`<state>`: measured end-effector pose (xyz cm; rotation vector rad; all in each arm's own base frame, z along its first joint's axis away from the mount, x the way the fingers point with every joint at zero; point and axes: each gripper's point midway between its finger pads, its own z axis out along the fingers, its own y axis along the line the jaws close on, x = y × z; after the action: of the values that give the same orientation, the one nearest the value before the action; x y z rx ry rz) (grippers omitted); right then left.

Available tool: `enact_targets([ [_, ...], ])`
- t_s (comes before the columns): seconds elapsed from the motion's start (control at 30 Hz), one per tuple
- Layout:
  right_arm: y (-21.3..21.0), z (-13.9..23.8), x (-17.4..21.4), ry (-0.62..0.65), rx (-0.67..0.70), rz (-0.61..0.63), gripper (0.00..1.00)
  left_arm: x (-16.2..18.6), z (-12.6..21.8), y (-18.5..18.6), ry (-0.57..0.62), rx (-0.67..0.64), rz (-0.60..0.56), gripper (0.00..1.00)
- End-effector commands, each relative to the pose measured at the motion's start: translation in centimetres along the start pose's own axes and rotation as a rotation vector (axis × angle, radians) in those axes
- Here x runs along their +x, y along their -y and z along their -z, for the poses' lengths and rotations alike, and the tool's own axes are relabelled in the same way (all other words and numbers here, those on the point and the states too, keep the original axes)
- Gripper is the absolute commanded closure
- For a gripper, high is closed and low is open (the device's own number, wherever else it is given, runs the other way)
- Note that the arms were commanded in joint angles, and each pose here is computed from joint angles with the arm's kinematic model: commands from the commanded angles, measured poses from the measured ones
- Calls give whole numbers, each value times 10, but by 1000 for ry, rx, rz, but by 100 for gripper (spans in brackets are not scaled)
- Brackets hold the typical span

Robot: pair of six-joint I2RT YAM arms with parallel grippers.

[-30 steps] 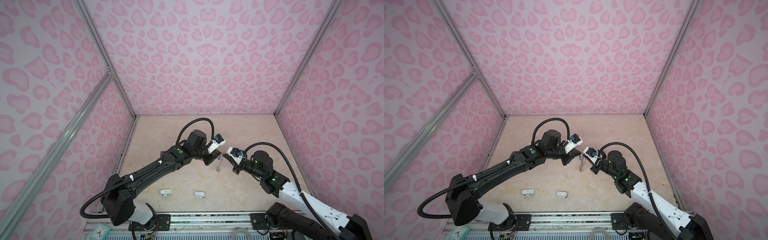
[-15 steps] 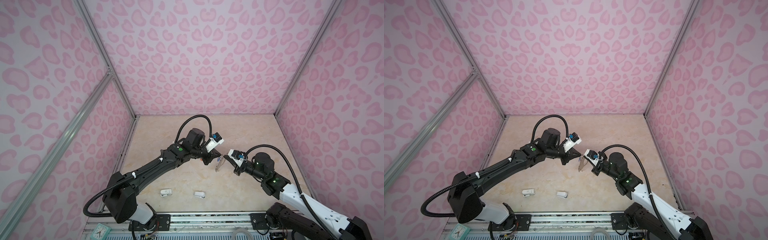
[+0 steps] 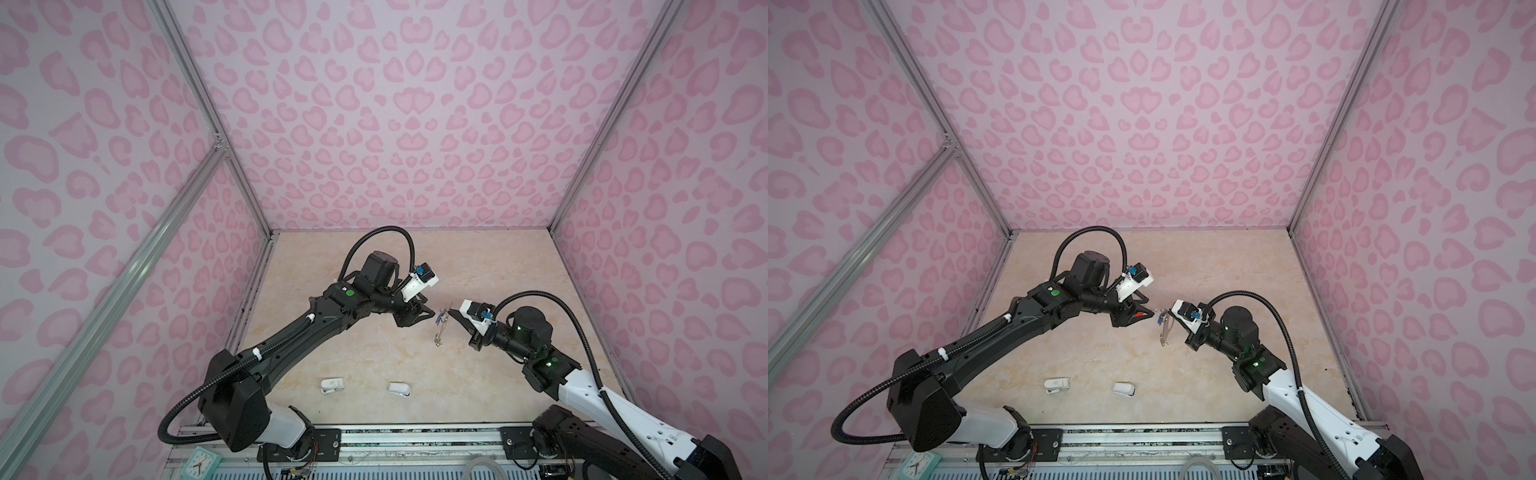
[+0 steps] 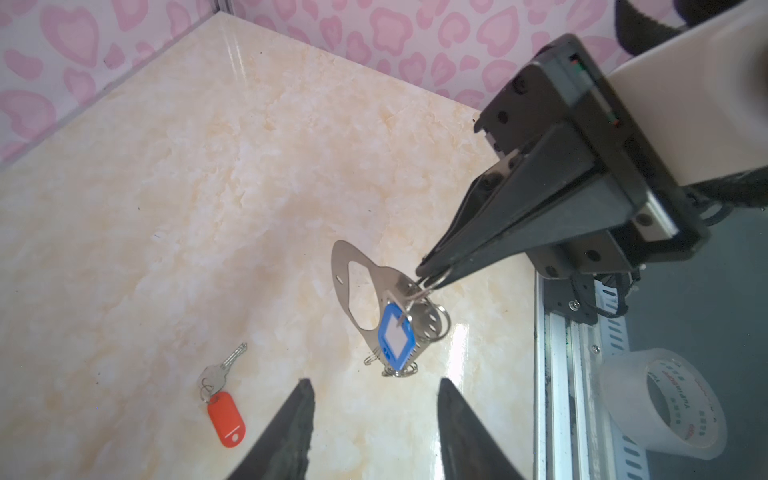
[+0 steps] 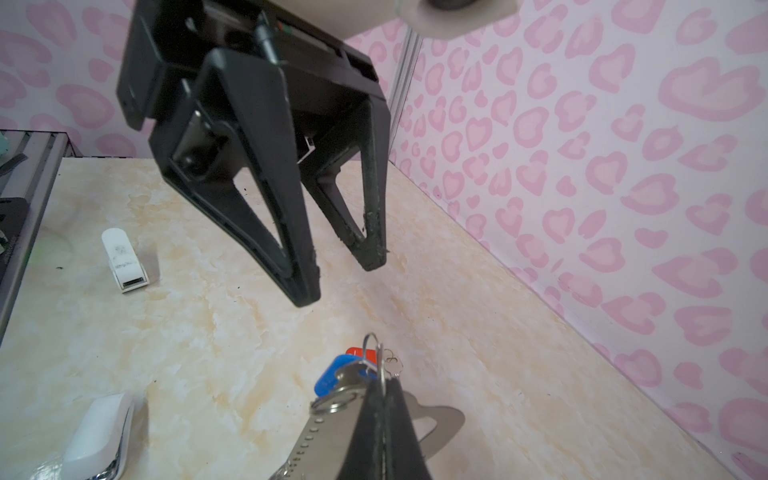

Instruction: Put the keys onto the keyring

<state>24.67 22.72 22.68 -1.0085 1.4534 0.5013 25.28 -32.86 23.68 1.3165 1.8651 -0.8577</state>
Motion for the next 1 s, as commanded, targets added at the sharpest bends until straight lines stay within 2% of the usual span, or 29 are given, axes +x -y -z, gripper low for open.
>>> enact_targets([
  [0.0,-3,0,-13,64,-37,19,100,-11,8,6,57,-14,-157,51],
  [0.1,-6,0,-14,78,-73,19,100,-18,11,12,81,-24,-276,53],
  [0.23,-9,1,-18,100,-104,27,100,-22,10,15,87,-32,-361,55],
  [0.47,-17,1,-21,123,-153,38,100,-23,0,24,89,3,-410,61],
  [0.97,-21,1,-25,138,-171,54,100,-15,-11,29,76,37,-416,77],
])
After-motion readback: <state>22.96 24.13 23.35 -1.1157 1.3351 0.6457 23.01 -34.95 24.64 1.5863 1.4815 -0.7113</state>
